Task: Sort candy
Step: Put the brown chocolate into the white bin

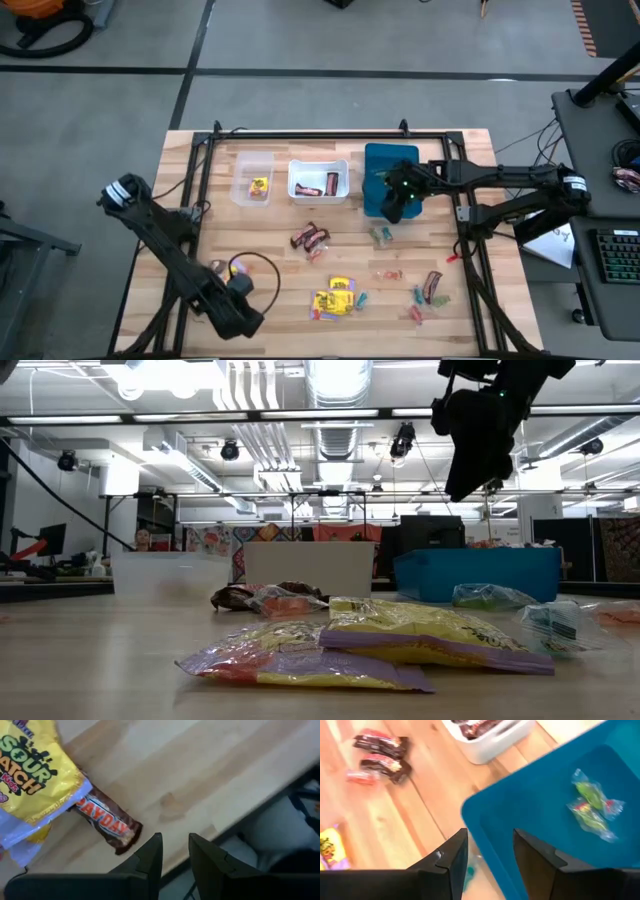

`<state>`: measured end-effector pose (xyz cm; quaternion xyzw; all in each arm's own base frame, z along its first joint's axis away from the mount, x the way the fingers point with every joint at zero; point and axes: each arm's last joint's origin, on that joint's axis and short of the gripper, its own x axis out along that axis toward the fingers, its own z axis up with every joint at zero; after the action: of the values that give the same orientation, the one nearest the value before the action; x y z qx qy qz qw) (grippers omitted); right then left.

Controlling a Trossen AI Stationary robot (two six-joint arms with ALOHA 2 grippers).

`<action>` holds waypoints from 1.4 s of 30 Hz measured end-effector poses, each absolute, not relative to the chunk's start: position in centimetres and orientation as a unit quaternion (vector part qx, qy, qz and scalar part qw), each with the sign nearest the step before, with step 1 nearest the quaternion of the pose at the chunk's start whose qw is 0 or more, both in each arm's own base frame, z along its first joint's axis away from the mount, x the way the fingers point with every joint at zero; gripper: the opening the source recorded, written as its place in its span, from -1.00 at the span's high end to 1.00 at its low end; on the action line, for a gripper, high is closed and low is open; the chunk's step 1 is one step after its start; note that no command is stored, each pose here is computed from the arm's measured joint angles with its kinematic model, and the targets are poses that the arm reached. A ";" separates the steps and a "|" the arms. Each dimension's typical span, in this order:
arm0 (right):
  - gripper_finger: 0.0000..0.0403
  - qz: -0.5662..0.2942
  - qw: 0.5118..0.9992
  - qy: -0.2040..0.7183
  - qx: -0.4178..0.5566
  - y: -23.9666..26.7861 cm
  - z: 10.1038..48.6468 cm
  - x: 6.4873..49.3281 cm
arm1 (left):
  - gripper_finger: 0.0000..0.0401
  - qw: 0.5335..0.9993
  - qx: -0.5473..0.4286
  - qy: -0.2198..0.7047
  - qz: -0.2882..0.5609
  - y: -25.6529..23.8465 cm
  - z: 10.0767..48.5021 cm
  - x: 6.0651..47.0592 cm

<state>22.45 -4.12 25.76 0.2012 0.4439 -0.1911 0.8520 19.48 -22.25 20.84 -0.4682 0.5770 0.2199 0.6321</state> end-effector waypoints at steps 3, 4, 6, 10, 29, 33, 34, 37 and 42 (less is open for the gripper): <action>0.28 -0.183 0.859 0.434 0.198 -3.8 25.9 22.7 | 0.61 0.627 -0.461 0.579 0.242 -22.5 19.8 19.6; 0.28 -0.182 0.860 0.434 0.197 -3.8 25.9 22.7 | 0.61 0.625 -0.462 0.578 0.249 -22.6 19.5 19.7; 0.27 -0.180 0.862 0.432 0.196 -3.7 25.9 22.8 | 0.61 0.614 -0.470 0.574 0.268 -22.7 19.0 19.8; 0.29 -0.179 0.862 0.432 0.195 -3.7 25.9 22.8 | 0.61 0.593 -0.483 0.576 0.290 -23.0 18.5 19.7; 0.33 -0.178 0.862 0.433 0.193 -3.7 25.9 22.8 | 0.60 0.565 -0.425 0.600 0.375 -23.5 18.6 19.4; 0.32 -0.178 0.862 0.433 0.193 -3.7 25.9 22.8 | 0.52 0.566 -0.415 0.602 0.381 -23.7 17.7 19.6; 0.32 -0.178 0.863 0.432 0.193 -3.7 25.9 22.8 | 0.49 0.566 -0.412 0.602 0.386 -23.7 17.4 19.7; 0.32 -0.178 0.863 0.432 0.193 -3.7 25.9 22.8 | 0.36 0.567 -0.401 0.599 0.399 -23.9 16.4 19.9; 0.33 -0.178 0.863 0.432 0.193 -3.7 25.9 22.8 | 0.15 0.565 -0.389 0.600 0.412 -24.2 15.0 20.1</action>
<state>22.81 -3.66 25.88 0.1932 0.4317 -0.1781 0.8629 20.09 -24.18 15.01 -0.3890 0.5995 0.4117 0.5655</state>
